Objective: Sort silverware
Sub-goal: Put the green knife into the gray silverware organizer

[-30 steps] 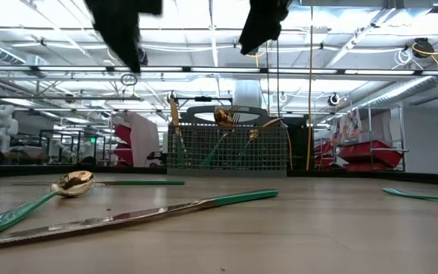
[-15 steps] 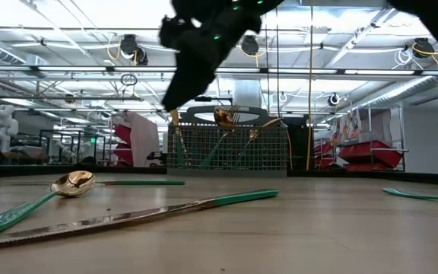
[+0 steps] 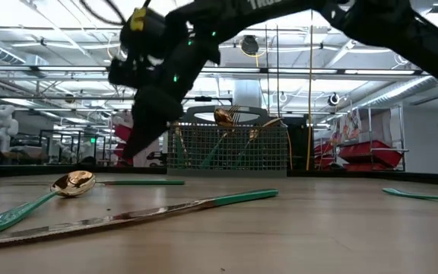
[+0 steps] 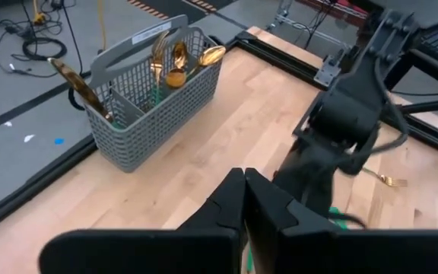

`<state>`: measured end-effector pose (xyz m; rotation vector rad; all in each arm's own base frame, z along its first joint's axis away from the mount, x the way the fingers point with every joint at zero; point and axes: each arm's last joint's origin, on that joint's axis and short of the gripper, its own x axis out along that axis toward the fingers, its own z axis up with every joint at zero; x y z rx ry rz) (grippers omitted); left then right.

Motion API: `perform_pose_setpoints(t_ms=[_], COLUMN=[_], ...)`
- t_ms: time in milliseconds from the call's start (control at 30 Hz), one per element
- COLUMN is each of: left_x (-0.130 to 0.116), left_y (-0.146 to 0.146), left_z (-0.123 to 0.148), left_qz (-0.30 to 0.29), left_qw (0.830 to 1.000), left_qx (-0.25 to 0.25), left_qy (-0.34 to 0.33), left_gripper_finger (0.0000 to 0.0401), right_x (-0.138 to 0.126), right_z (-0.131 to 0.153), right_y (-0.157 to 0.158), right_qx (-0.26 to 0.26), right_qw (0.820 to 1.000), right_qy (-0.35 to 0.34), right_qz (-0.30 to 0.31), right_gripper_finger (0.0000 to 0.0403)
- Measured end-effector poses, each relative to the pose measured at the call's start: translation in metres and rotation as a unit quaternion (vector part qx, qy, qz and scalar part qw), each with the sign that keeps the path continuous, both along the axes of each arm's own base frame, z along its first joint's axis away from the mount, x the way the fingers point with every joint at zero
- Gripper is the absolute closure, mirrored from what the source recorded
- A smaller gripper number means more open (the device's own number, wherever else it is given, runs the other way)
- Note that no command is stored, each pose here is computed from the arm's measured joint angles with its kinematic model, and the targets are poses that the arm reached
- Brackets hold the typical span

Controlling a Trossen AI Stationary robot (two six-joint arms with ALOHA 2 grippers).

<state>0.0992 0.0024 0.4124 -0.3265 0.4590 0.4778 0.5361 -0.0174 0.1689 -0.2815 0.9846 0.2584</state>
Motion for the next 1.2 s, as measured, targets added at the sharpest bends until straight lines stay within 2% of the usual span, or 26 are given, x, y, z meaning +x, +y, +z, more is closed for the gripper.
perform_pose_setpoints(t_ms=[233,367,500,700,833,1000,1200], left_x=[-0.001,-0.001,-0.001,-0.003,-0.005,-0.01,-0.013], left_y=[0.0,0.0,0.0,0.001,0.001,0.001,0.001], left_z=[-0.001,-0.001,-0.001,-0.001,-0.001,-0.001,-0.001], left_qz=[-0.001,-0.013,-0.013,-0.018,-0.026,-0.03,-0.031], left_qw=[1.0,1.0,0.999,0.999,0.999,0.998,0.998], left_qx=[0.002,0.021,0.024,0.035,0.039,0.04,0.04], left_qy=[0.007,0.018,0.019,0.024,0.026,0.027,0.023], left_gripper_finger=[0.039,0.039,0.039,0.039,0.039,0.039,0.039], right_x=[0.001,-0.003,-0.006,-0.01,-0.016,-0.028,-0.035], right_z=[-0.03,-0.037,-0.051,-0.062,-0.065,-0.06,-0.036], right_y=[-0.001,-0.002,-0.003,0.007,0.015,0.014,0.017], right_qx=[-0.022,-0.052,-0.044,-0.048,-0.059,-0.036,-0.01], right_qw=[0.999,0.996,0.993,0.989,0.982,0.963,0.951], right_qy=[0.04,0.073,0.105,0.139,0.171,0.225,0.228], right_qz=[0.005,-0.001,-0.001,-0.009,-0.058,-0.14,-0.207], right_gripper_finger=[0.0177,0.0201,0.0254,0.0378,0.0392,0.04,0.0402])
